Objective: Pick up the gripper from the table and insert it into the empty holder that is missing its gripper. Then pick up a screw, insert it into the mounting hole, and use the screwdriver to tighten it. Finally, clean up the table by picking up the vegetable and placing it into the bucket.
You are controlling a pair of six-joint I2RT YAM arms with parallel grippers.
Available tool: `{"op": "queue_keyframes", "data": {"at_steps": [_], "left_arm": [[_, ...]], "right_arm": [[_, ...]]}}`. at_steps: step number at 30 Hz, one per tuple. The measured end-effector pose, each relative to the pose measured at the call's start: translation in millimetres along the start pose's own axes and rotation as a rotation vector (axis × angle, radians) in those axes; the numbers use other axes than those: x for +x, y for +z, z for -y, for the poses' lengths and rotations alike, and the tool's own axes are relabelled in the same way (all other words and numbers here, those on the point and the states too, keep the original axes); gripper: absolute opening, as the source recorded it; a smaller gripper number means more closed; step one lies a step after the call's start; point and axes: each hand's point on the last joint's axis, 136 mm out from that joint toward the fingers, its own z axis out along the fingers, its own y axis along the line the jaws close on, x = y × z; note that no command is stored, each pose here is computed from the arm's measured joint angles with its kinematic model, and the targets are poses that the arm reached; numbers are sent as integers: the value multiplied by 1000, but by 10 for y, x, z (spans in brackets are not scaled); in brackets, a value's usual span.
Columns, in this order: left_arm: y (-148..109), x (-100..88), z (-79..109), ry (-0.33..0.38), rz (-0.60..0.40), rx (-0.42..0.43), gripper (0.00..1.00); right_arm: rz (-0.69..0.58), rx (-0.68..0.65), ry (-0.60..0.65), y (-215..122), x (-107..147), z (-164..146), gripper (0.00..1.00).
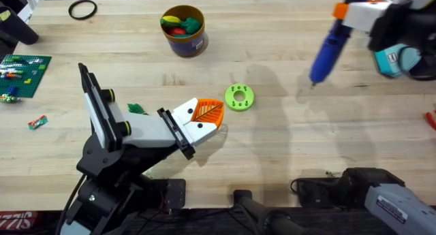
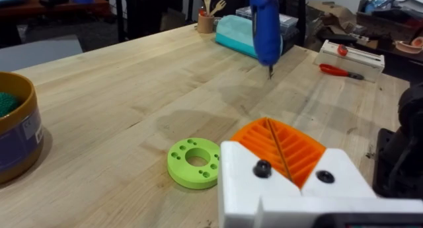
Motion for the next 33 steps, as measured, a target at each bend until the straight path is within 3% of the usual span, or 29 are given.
{"op": "queue_keyframes", "data": {"at_steps": [5, 12, 21, 27, 33], "left_arm": [[0, -2, 2, 0, 1, 1, 13], [0, -2, 1, 0, 1, 1, 13], [0, -2, 1, 0, 1, 1, 13], [0, -2, 1, 0, 1, 1, 13], [0, -2, 2, 0, 1, 1, 13]], "right_arm": [[-31, 2, 6, 89, 139, -12, 39], [-252, 27, 71, 187, 688, 6, 38], [-364, 238, 113, 129, 952, 378, 38], [-483, 283, 152, 369, 1267, 592, 38], [-645, 273, 199, 631, 1739, 661, 38]]}}
